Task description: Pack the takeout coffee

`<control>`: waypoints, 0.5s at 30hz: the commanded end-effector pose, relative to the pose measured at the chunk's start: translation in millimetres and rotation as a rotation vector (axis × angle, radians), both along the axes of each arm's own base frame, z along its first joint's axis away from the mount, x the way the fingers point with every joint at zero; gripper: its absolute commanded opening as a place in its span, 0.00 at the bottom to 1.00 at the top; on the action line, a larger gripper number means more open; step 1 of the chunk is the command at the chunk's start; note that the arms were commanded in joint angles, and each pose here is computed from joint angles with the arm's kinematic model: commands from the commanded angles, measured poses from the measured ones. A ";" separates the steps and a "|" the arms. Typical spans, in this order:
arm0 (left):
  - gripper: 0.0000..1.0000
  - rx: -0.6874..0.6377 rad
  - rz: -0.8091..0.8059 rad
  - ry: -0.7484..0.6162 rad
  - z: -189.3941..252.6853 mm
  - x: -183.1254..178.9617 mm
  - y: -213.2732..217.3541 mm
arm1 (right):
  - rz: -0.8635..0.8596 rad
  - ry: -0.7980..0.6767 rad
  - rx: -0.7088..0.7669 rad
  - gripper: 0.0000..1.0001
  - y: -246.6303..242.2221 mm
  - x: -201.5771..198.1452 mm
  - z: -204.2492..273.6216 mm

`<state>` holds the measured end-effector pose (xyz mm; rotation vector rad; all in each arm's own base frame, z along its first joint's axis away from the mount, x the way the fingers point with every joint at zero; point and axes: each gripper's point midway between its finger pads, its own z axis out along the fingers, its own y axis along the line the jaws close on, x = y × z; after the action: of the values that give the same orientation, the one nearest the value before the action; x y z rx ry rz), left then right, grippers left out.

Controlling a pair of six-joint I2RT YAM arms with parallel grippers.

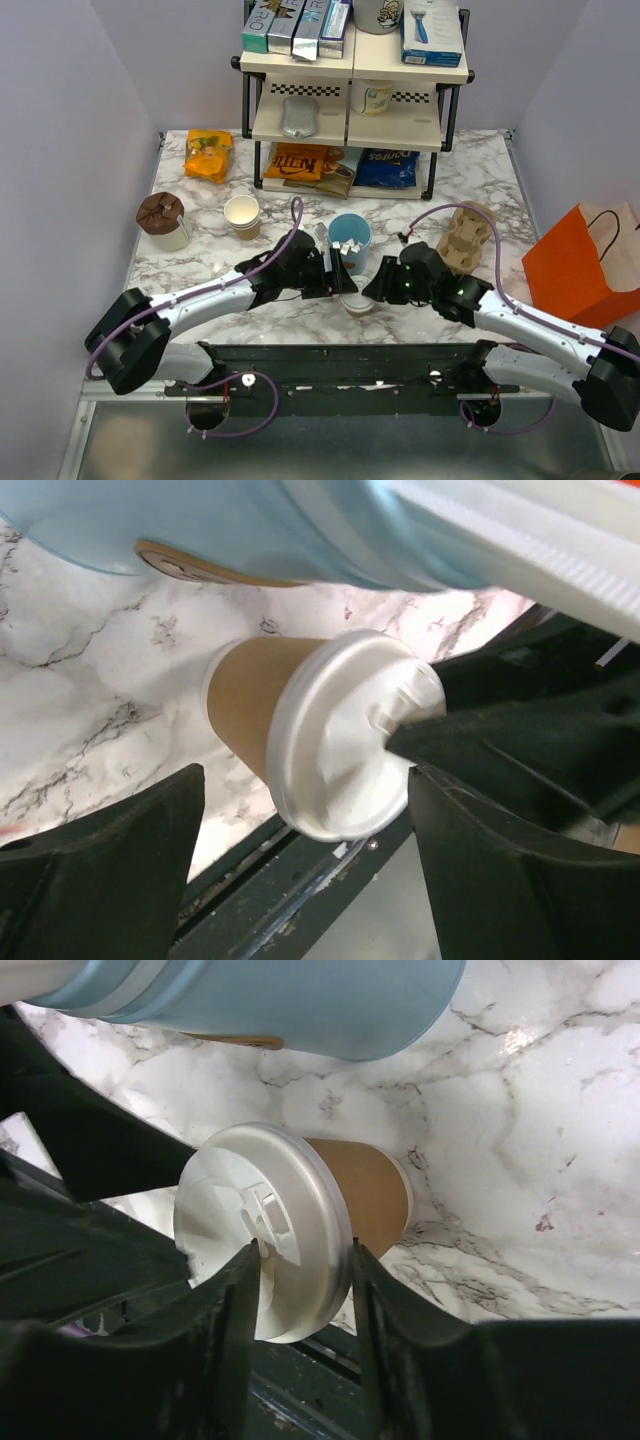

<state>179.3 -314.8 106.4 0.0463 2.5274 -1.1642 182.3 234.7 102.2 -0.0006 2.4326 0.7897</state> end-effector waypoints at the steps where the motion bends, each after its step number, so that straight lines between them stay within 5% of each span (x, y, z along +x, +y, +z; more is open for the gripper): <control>1: 0.94 0.044 0.038 -0.078 13.7 2.8 16.5 | -0.042 0.014 -0.020 0.43 -12.5 -0.6 -9.9; 15: 0.99 0.103 0.220 -0.126 37.3 27.0 71.1 | -0.229 -0.046 -0.097 0.38 -68.0 37.0 -13.3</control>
<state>188.7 -269.5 135.8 -0.0139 2.4341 -1.0118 209.5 199.3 105.0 0.1736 2.3669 0.7269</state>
